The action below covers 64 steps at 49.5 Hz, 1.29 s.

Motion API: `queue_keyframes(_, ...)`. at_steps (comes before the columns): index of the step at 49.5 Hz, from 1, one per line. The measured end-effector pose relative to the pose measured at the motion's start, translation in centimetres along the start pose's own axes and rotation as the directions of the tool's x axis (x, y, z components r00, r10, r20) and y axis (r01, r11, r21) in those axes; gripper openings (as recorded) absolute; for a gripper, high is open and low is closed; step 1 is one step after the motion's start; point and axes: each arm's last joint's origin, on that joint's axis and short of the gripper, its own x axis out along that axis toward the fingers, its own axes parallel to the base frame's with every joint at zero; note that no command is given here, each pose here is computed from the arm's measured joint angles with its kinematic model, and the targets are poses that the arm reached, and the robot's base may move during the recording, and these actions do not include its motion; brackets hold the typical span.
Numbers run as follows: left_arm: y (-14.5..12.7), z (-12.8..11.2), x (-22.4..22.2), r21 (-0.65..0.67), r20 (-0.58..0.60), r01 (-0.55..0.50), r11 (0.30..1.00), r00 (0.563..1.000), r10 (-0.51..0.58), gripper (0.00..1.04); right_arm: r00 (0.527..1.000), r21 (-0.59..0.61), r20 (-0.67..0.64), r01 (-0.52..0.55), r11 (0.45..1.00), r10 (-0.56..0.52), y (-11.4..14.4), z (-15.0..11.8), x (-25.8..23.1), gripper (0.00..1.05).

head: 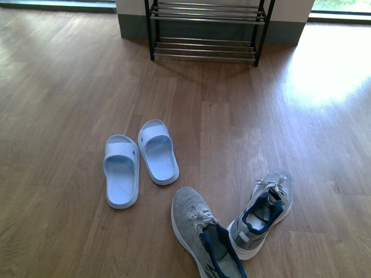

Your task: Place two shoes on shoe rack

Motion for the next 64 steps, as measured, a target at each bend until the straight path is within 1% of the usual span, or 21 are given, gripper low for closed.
queue_keyframes(17,0.0,0.0,0.0,0.0,0.0,0.0,1.0,1.0,0.0,0.95,1.0,0.004,-0.003,0.0,1.0,0.0,0.0,0.0,0.0,0.95)
queue_keyframes(20,0.0,0.0,0.0,0.0,0.0,0.0,1.0,1.0,0.0,0.95,0.995,0.08,-0.095,0.006,0.997,0.002,0.1,-0.5,0.1,0.95)
queue_keyframes(22,0.0,0.0,0.0,0.0,0.0,0.0,1.0,1.0,0.0,0.95,0.984,0.162,-0.181,0.021,0.986,0.008,0.2,-1.2,0.1,0.96)
queue_keyframes(25,0.0,0.0,0.0,0.0,0.0,0.0,1.0,1.0,0.0,0.95,0.975,0.199,-0.222,0.025,0.98,0.02,0.4,-1.5,0.2,0.96)
queue_keyframes(31,0.0,0.0,0.0,0.0,0.0,0.0,1.0,1.0,0.0,0.95,0.973,0.155,-0.231,0.015,0.988,0.021,0.2,-0.4,2.1,0.95)
queue_keyframes(35,0.0,0.0,0.0,0.0,0.0,0.0,1.0,1.0,0.0,0.95,0.964,0.097,-0.261,0.071,0.993,-0.044,-0.8,0.1,6.1,0.96)
queue_keyframes(38,0.0,0.0,0.0,0.0,0.0,0.0,1.0,1.0,0.0,0.95,0.944,0.057,-0.315,0.123,0.991,-0.099,-1.6,-0.8,9.4,0.96)
queue_keyframes(40,0.0,0.0,0.0,0.0,0.0,0.0,1.0,1.0,0.0,0.95,0.917,0.012,-0.373,0.155,0.988,-0.14,-2.0,-2.4,11.7,0.95)
queue_keyframes(42,0.0,0.0,0.0,0.0,0.0,0.0,1.0,1.0,0.0,0.95,0.887,-0.003,-0.439,0.156,0.988,-0.141,-2.2,-4.3,13.2,0.96)
queue_keyframes(43,0.0,0.0,0.0,0.0,0.0,0.0,1.0,1.0,0.0,0.95,0.869,-0.017,-0.474,0.154,0.988,-0.144,-2.2,-5.3,13.7,0.95)
queue_keyframes(44,0.0,0.0,0.0,0.0,0.0,0.0,1.0,1.0,0.0,0.95,0.837,-0.041,-0.525,0.154,0.987,-0.153,-2.2,-7.0,14.4,0.96)
queue_keyframes(46,0.0,0.0,0.0,0.0,0.0,0.0,1.0,1.0,0.0,0.95,0.79,-0.073,-0.592,0.145,0.987,-0.16,-2.1,-9.3,14.8,0.95)
queue_keyframes(49,0.0,0.0,0.0,0.0,0.0,0.0,1.0,1.0,0.0,0.95,0.745,-0.111,-0.644,0.133,0.985,-0.173,-1.9,-11.4,15.0,0.96)
queue_keyframes(51,0.0,0.0,0.0,0.0,0.0,0.0,1.0,1.0,0.0,0.95,0.699,-0.143,-0.69,0.121,0.982,-0.186,-1.7,-13.4,15.1,0.96)
queue_keyframes(52,0.0,0.0,0.0,0.0,0.0,0.0,1.0,1.0,0.0,0.95,0.688,-0.149,-0.701,0.115,0.982,-0.187,-1.7,-13.8,15.1,0.96)
queue_keyframes(55,0.0,0.0,0.0,0.0,0.0,0.0,1.0,1.0,0.0,0.95,0.629,-0.174,-0.753,0.095,0.98,-0.195,-1.5,-16.0,15.0,0.96)
queue_keyframes(56,0.0,0.0,0.0,0.0,0.0,0.0,1.0,1.0,0.0,0.95,0.617,-0.18,-0.762,0.091,0.979,-0.198,-1.5,-16.4,14.9,0.95)
queue_keyframes(60,0.0,0.0,0.0,0.0,0.0,0.0,1.0,1.0,0.0,0.95,0.527,-0.203,-0.822,0.081,0.976,-0.215,-1.6,-19.0,14.7,0.95)
queue_keyframes(61,0.0,0.0,0.0,0.0,0.0,0.0,1.0,1.0,0.0,0.95,0.493,-0.212,-0.841,0.08,0.974,-0.224,-1.7,-19.8,14.7,0.95)
queue_keyframes(63,0.0,0.0,0.0,0.0,0.0,0.0,1.0,1.0,0.0,0.95,0.446,-0.211,-0.866,0.082,0.974,-0.226,-1.8,-20.9,14.6,0.96)
queue_keyframes(64,0.0,0.0,0.0,0.0,0.0,0.0,1.0,1.0,0.0,0.95,0.43,-0.206,-0.875,0.085,0.975,-0.223,-1.8,-21.3,14.6,0.95)
